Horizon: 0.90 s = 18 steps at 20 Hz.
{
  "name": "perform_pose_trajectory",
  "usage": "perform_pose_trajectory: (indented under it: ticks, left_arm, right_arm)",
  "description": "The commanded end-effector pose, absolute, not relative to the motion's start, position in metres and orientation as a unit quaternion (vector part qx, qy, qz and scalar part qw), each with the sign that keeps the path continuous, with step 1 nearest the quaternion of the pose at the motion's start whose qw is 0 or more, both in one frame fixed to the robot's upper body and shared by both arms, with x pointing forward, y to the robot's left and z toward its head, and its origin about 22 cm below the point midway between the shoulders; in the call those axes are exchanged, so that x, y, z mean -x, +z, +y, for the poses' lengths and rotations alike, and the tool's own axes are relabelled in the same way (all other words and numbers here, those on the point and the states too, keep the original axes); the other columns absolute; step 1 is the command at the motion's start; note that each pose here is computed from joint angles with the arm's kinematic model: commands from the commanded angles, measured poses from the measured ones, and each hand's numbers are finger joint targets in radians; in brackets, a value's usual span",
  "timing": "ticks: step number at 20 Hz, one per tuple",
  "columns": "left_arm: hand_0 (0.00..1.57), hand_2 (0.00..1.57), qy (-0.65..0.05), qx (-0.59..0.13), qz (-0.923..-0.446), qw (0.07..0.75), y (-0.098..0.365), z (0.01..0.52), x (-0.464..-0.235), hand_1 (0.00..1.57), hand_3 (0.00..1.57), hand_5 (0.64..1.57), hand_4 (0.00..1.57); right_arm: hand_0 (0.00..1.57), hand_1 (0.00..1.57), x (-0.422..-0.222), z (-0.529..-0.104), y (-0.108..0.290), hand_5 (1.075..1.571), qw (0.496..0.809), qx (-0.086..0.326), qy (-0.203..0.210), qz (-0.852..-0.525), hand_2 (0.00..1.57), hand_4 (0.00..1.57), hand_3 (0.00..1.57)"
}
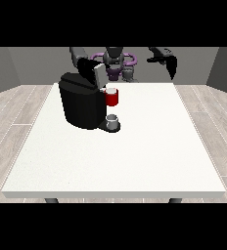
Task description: Insert the coffee pod into the coffee machine and close the lid
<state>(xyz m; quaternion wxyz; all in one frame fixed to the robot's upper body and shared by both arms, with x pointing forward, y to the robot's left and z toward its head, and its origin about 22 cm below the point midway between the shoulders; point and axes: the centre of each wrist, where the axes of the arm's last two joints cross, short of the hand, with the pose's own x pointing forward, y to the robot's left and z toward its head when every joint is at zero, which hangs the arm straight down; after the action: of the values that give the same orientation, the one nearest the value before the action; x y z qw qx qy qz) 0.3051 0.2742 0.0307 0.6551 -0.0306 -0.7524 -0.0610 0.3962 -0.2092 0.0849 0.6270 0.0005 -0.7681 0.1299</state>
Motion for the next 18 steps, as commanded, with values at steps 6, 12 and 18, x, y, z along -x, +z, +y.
perform_pose_trajectory:
  ticks: [6, 12, 18]
  left_arm:
    - [0.0, 0.0, -0.067, 0.026, -0.749, 0.659, 0.035, 0.276, -0.31, 0.0, 0.0, 1.571, 0.16]
    - [0.0, 0.0, -0.046, 0.015, -0.755, 0.654, 0.027, 0.28, -0.315, 0.0, 0.0, 1.571, 0.14]
    - [0.0, 0.0, -0.071, 0.032, -0.767, 0.637, 0.023, 0.278, -0.311, 0.0, 0.0, 1.571, 0.0]
  right_arm:
    - [0.0, 0.0, -0.407, -0.182, 0.104, 1.571, 0.614, 0.006, 0.17, -0.771, 0.0, 0.0, 0.0]
    - [0.0, 0.0, -0.41, -0.162, 0.122, 1.571, 0.591, 0.016, 0.207, -0.779, 0.0, 0.12, 0.0]
    - [0.0, 0.0, -0.416, -0.152, 0.137, 1.571, 0.583, 0.001, 0.201, -0.787, 0.0, 0.12, 0.0]
